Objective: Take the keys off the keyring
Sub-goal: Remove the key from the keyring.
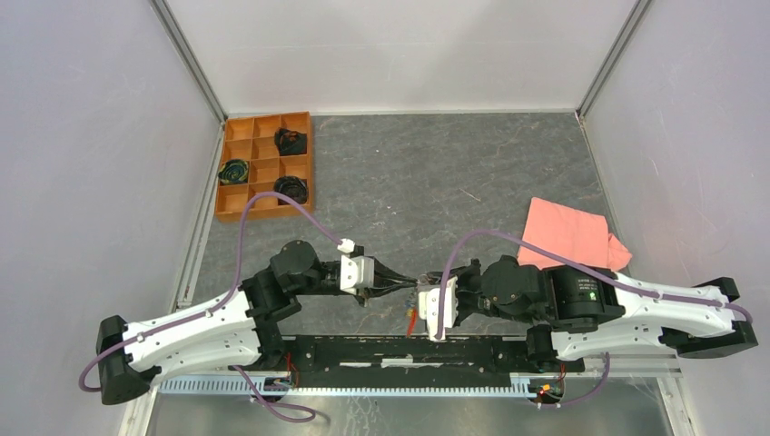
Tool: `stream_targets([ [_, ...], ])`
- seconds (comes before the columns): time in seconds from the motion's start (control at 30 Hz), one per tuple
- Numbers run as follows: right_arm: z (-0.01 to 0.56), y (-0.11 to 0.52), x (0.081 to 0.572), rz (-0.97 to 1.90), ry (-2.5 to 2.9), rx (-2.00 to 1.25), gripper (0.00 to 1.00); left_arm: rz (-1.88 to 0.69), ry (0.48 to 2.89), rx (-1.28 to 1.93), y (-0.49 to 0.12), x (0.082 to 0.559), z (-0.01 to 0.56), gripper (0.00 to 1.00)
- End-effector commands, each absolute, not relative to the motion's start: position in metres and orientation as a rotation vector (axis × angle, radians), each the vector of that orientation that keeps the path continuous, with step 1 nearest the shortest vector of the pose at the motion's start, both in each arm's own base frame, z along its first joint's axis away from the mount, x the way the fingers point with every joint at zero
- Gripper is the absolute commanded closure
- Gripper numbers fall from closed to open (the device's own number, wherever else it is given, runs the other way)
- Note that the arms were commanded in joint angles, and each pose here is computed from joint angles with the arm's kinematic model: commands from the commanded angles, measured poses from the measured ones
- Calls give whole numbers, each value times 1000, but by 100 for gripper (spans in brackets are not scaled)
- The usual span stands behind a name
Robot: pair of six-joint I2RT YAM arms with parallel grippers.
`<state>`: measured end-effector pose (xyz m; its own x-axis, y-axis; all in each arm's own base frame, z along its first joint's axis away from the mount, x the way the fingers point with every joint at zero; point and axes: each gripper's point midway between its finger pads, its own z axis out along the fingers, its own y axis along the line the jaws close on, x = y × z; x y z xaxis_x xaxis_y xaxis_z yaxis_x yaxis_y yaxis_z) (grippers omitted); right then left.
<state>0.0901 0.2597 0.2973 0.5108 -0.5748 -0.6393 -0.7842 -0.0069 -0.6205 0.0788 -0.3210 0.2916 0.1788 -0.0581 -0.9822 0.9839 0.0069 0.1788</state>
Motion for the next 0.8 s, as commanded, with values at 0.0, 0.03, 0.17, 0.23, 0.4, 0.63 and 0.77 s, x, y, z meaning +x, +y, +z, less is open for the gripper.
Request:
stream_targets([
  [0.0,304,260,93,264,1177,-1608,99,-1158,980,1115,-320,79,322,98],
  [0.03,301,261,93,263,1179,-1610,99,-1172,981,1099,-320,79,323,98],
  [0.17,294,260,94,252,1187,-1617,99,-1190,967,1043,-317,80,328,98],
  [0.23,291,260,95,244,1191,-1623,99,-1188,950,1025,-315,80,331,98],
  [0.4,287,259,95,233,1196,-1630,99,-1217,963,987,-313,80,334,98],
  [0.63,281,258,98,200,1211,-1644,99,-1238,956,934,-310,81,340,98],
  [0.77,290,258,100,190,1210,-1628,99,-1254,974,924,-311,82,337,98],
])
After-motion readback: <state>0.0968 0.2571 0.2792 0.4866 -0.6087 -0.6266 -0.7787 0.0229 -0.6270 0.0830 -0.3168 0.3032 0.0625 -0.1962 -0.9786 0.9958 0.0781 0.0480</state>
